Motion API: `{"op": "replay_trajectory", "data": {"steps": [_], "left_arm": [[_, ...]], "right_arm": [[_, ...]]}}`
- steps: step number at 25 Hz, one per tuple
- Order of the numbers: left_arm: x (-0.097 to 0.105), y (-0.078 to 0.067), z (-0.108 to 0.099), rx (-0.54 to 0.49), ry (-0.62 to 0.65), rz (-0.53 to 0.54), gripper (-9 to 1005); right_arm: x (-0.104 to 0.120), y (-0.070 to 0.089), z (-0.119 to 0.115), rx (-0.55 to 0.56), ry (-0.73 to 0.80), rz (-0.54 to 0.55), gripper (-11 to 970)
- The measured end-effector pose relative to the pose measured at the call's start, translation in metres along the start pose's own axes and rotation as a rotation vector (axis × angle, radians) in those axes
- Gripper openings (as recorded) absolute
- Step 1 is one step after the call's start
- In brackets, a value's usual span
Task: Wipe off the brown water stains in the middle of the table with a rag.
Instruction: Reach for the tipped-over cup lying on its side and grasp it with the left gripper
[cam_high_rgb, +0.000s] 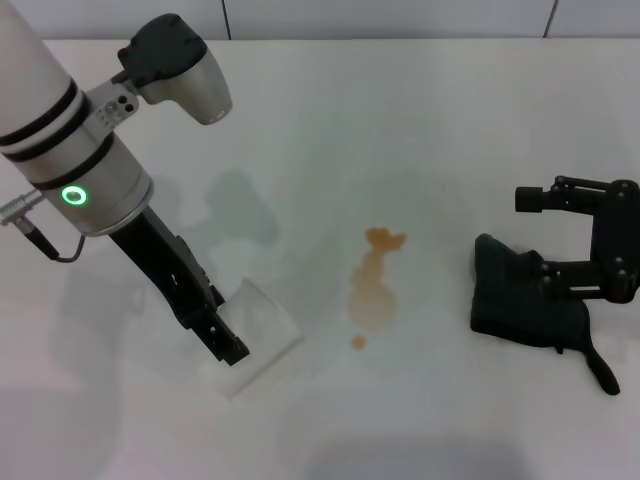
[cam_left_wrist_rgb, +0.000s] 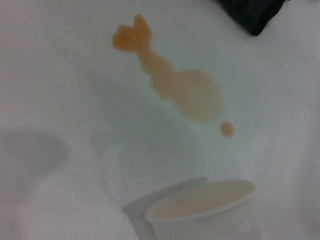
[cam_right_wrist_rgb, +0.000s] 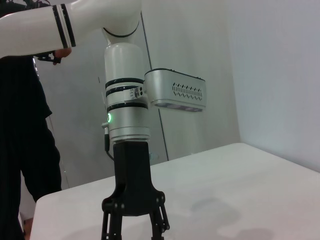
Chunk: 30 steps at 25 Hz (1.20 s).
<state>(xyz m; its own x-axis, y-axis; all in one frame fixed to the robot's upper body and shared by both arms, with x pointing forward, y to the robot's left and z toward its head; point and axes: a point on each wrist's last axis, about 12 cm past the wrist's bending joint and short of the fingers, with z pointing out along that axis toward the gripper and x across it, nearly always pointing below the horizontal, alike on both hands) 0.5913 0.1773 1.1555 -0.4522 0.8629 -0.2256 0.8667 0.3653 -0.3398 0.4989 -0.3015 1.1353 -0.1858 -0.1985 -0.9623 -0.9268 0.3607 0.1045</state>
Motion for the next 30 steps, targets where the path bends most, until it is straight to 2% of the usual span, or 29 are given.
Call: {"op": "replay_trajectory", "data": {"steps": [30], "left_arm": [[-0.0018, 0.0042, 0.0058, -0.022, -0.025, -0.035, 861]], "right_arm": [[0.0013, -0.0002, 0.0006, -0.003, -0.014, -0.01, 826]]}}
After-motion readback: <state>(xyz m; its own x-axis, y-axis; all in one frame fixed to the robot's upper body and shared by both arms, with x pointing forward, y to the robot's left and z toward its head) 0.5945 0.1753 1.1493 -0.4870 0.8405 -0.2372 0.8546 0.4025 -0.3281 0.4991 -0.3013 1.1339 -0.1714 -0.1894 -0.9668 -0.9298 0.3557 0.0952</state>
